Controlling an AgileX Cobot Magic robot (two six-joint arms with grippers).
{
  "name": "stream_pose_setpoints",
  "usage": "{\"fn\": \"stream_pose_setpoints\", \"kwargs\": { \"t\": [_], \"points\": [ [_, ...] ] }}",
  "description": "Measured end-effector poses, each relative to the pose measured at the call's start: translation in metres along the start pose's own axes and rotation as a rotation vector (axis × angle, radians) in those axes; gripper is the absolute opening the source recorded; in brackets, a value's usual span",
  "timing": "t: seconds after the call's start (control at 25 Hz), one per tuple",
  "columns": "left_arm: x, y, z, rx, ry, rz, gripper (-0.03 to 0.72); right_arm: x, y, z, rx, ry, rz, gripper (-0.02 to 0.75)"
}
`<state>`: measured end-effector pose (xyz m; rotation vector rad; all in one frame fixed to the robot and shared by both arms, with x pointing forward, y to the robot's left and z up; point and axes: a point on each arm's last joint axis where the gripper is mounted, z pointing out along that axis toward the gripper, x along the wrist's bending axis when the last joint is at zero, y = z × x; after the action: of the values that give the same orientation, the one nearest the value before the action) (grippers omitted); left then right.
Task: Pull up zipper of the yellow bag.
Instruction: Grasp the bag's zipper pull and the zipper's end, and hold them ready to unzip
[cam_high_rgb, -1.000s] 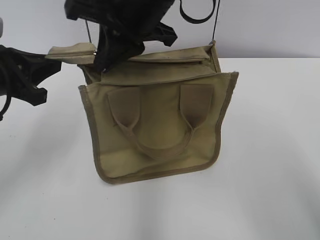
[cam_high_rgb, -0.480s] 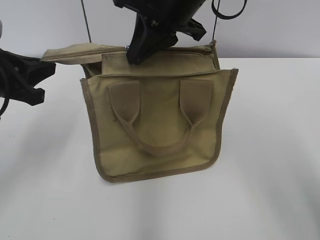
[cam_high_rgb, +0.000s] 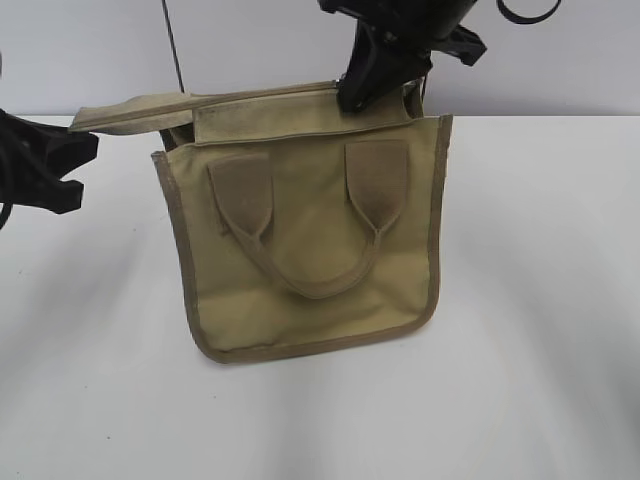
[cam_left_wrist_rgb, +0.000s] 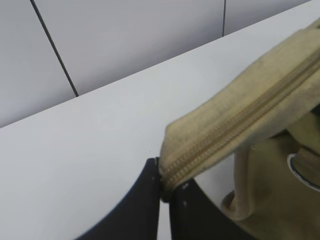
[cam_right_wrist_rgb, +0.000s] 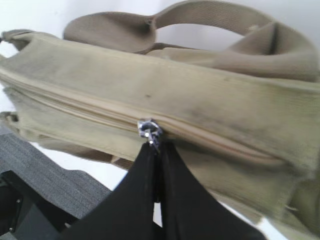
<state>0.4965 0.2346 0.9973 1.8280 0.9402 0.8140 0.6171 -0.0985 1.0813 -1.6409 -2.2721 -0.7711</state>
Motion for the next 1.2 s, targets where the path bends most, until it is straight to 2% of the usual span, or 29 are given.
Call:
{"fn": "stream_pose_setpoints", "kwargs": {
  "t": [0.24, 0.6, 0.68, 0.76, 0.84, 0.96, 1.04, 1.08, 1.2],
  "points": [
    [0.001, -0.004, 0.003, 0.021, 0.001, -0.009, 0.008, -0.027, 0.004, -0.012, -0.022, -0.076, 0.027, -0.015],
    [0.0, -0.008, 0.008, 0.023, -0.015, -0.015, 0.008, -0.033, 0.004, -0.013, -0.021, -0.129, 0.008, -0.013],
    [0.0, -0.008, 0.008, 0.022, -0.015, -0.016, 0.008, -0.032, 0.004, -0.014, -0.023, -0.127, 0.005, 0.022],
    [0.001, -0.008, 0.008, 0.024, -0.011, -0.019, 0.026, -0.033, 0.004, -0.019, -0.032, -0.122, -0.011, 0.132],
    [0.001, -0.007, 0.008, 0.015, -0.013, -0.021, 0.088, -0.031, 0.004, -0.024, -0.046, -0.098, -0.032, 0.313],
    [0.0, -0.006, 0.008, 0.004, -0.016, -0.028, 0.293, -0.025, 0.004, -0.031, -0.068, -0.07, -0.061, 0.526],
    [-0.001, -0.007, 0.008, 0.022, -0.012, -0.056, 0.442, -0.022, 0.003, -0.038, -0.084, -0.07, -0.076, 0.573],
    [-0.001, -0.009, 0.008, 0.043, -0.006, -0.083, 0.491, -0.019, 0.002, -0.043, -0.095, -0.073, -0.085, 0.579],
    [-0.006, -0.018, 0.009, 0.168, 0.03, -0.165, 0.545, -0.013, -0.003, -0.061, -0.13, -0.109, -0.116, 0.578]
  ]
}}
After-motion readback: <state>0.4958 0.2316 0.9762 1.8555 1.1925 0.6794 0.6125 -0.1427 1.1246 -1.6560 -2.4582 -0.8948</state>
